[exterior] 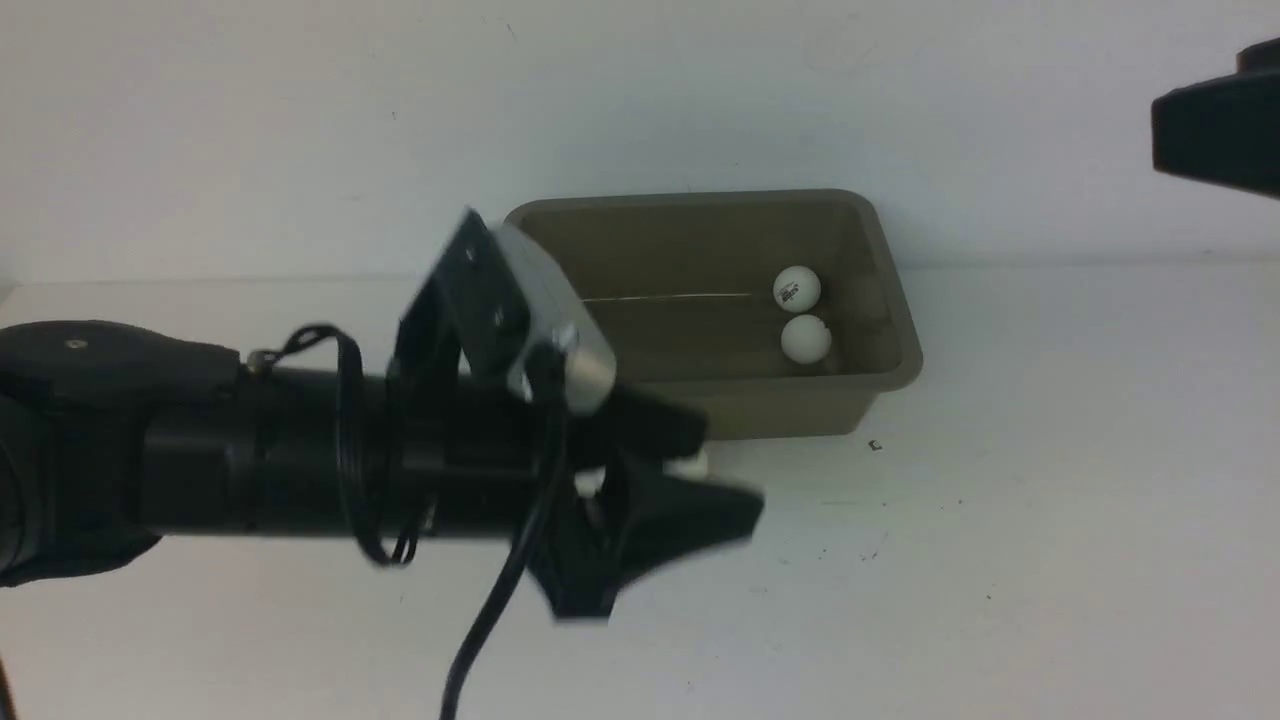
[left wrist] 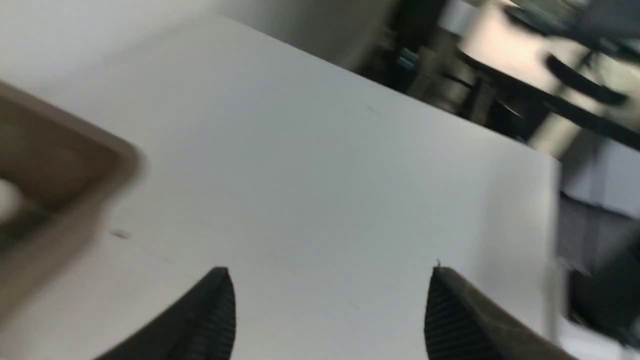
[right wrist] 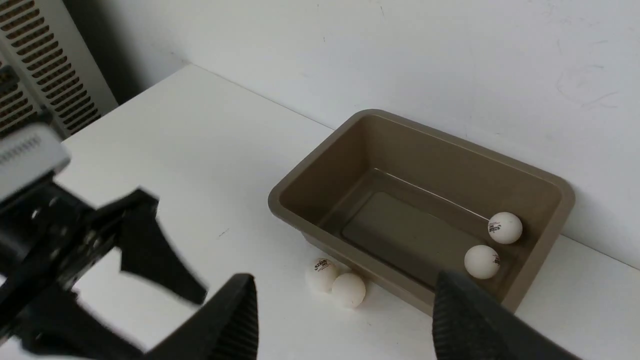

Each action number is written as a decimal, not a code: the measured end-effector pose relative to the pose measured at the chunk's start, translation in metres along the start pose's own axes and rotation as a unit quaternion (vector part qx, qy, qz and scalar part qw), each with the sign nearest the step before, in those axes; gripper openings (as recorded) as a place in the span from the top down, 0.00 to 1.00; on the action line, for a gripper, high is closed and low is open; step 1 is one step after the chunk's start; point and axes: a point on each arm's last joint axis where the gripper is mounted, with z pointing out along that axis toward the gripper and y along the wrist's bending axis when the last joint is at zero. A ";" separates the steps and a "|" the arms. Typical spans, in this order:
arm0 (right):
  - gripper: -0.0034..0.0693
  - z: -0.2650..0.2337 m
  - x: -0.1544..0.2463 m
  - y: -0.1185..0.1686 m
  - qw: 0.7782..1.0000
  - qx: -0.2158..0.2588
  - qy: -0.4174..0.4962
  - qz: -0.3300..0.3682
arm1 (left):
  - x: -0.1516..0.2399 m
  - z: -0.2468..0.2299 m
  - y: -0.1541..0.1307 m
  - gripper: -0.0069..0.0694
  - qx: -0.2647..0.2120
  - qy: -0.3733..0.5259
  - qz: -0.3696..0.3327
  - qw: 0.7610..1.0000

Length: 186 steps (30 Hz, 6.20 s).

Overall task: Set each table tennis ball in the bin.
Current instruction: Use the left arm to clamp the table tennis ball closest to it, then use the left arm to put the table tennis ball into the box

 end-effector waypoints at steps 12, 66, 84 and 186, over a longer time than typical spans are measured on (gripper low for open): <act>0.36 0.000 -0.002 -0.002 1.000 0.010 -0.009 -0.002 | 0.019 -0.009 0.033 0.31 -0.195 0.098 -0.048 0.975; 0.36 0.000 -0.005 -0.005 0.999 0.027 -0.029 -0.003 | 0.060 0.057 0.109 0.31 -0.238 0.113 -0.073 0.962; 0.36 0.000 -0.004 -0.008 0.999 0.044 -0.024 -0.016 | 0.094 0.071 0.125 0.31 -0.248 0.163 -0.100 0.950; 0.36 -0.001 -0.006 -0.012 0.996 0.066 -0.028 -0.051 | -0.040 0.054 0.140 0.46 -0.293 0.013 0.065 0.954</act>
